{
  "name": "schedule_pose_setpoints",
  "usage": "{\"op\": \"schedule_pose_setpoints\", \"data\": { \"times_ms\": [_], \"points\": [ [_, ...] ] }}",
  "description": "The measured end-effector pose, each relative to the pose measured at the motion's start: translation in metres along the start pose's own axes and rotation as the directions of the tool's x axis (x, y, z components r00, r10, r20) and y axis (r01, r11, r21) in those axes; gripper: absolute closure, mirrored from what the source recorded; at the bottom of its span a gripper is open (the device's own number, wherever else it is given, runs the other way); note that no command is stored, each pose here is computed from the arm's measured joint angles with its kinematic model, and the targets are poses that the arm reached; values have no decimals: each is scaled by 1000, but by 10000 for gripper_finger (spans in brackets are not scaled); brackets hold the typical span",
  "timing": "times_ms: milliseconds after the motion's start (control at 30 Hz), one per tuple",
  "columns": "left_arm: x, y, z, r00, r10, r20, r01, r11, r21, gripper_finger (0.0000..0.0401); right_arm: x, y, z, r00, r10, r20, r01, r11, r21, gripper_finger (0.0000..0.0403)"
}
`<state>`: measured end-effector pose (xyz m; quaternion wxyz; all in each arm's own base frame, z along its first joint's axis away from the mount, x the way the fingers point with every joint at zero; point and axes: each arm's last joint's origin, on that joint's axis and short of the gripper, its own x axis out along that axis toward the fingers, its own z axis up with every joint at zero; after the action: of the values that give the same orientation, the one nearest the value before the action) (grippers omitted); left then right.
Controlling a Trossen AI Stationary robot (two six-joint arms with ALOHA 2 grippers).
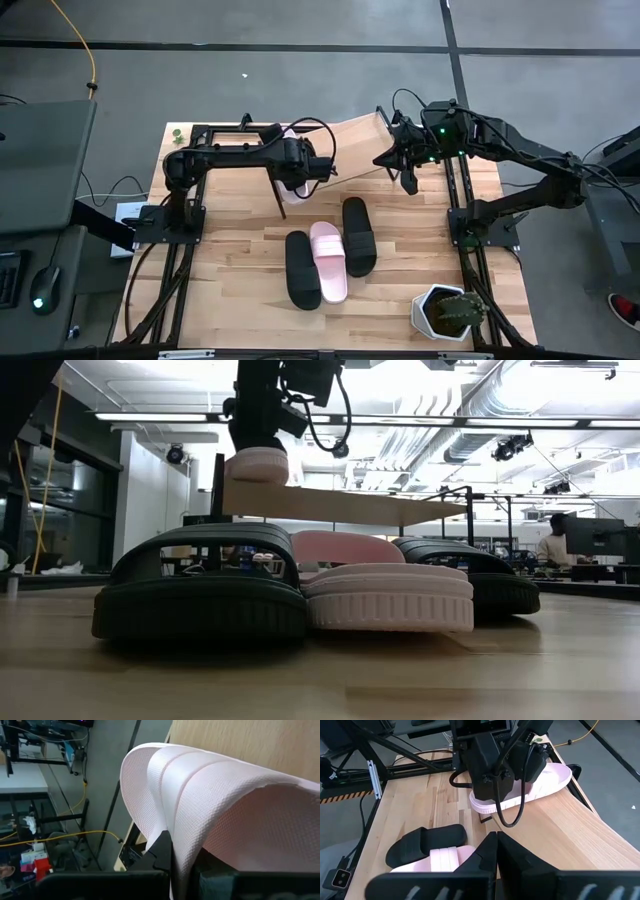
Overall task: Pick and place slides into the shelf
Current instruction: Put the left pink slide on the shelf
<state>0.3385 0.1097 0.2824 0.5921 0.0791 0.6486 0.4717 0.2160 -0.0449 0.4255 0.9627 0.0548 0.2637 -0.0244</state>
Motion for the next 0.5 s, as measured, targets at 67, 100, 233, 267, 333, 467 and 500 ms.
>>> {"op": "schedule_pose_setpoints", "data": {
  "times_ms": [67,100,233,267,333,467,500],
  "points": [
    [0,0,0,1000,-9,-3,9,1000,0,397,0,0,0,1000,0,0,0,1000,1,402],
    [0,0,0,1000,-14,-6,14,1000,0,394,0,0,0,1000,0,0,0,1000,1,402],
    [0,0,0,1000,-20,-8,20,1000,7,366,0,0,0,1000,0,0,0,1000,1,402],
    [0,0,0,1000,-20,-8,20,1000,10,356,0,0,0,1000,0,0,0,1000,1,402],
    [0,0,0,1000,-24,-10,24,1000,16,333,0,0,0,1000,0,0,0,1000,1,402],
    [0,0,-1,1000,-27,-11,27,999,22,287,0,0,0,1000,0,-1,0,1000,0,402],
    [0,0,-1,999,-30,-13,30,999,28,277,0,0,0,1000,0,0,0,1000,1,402]
  ]
}}
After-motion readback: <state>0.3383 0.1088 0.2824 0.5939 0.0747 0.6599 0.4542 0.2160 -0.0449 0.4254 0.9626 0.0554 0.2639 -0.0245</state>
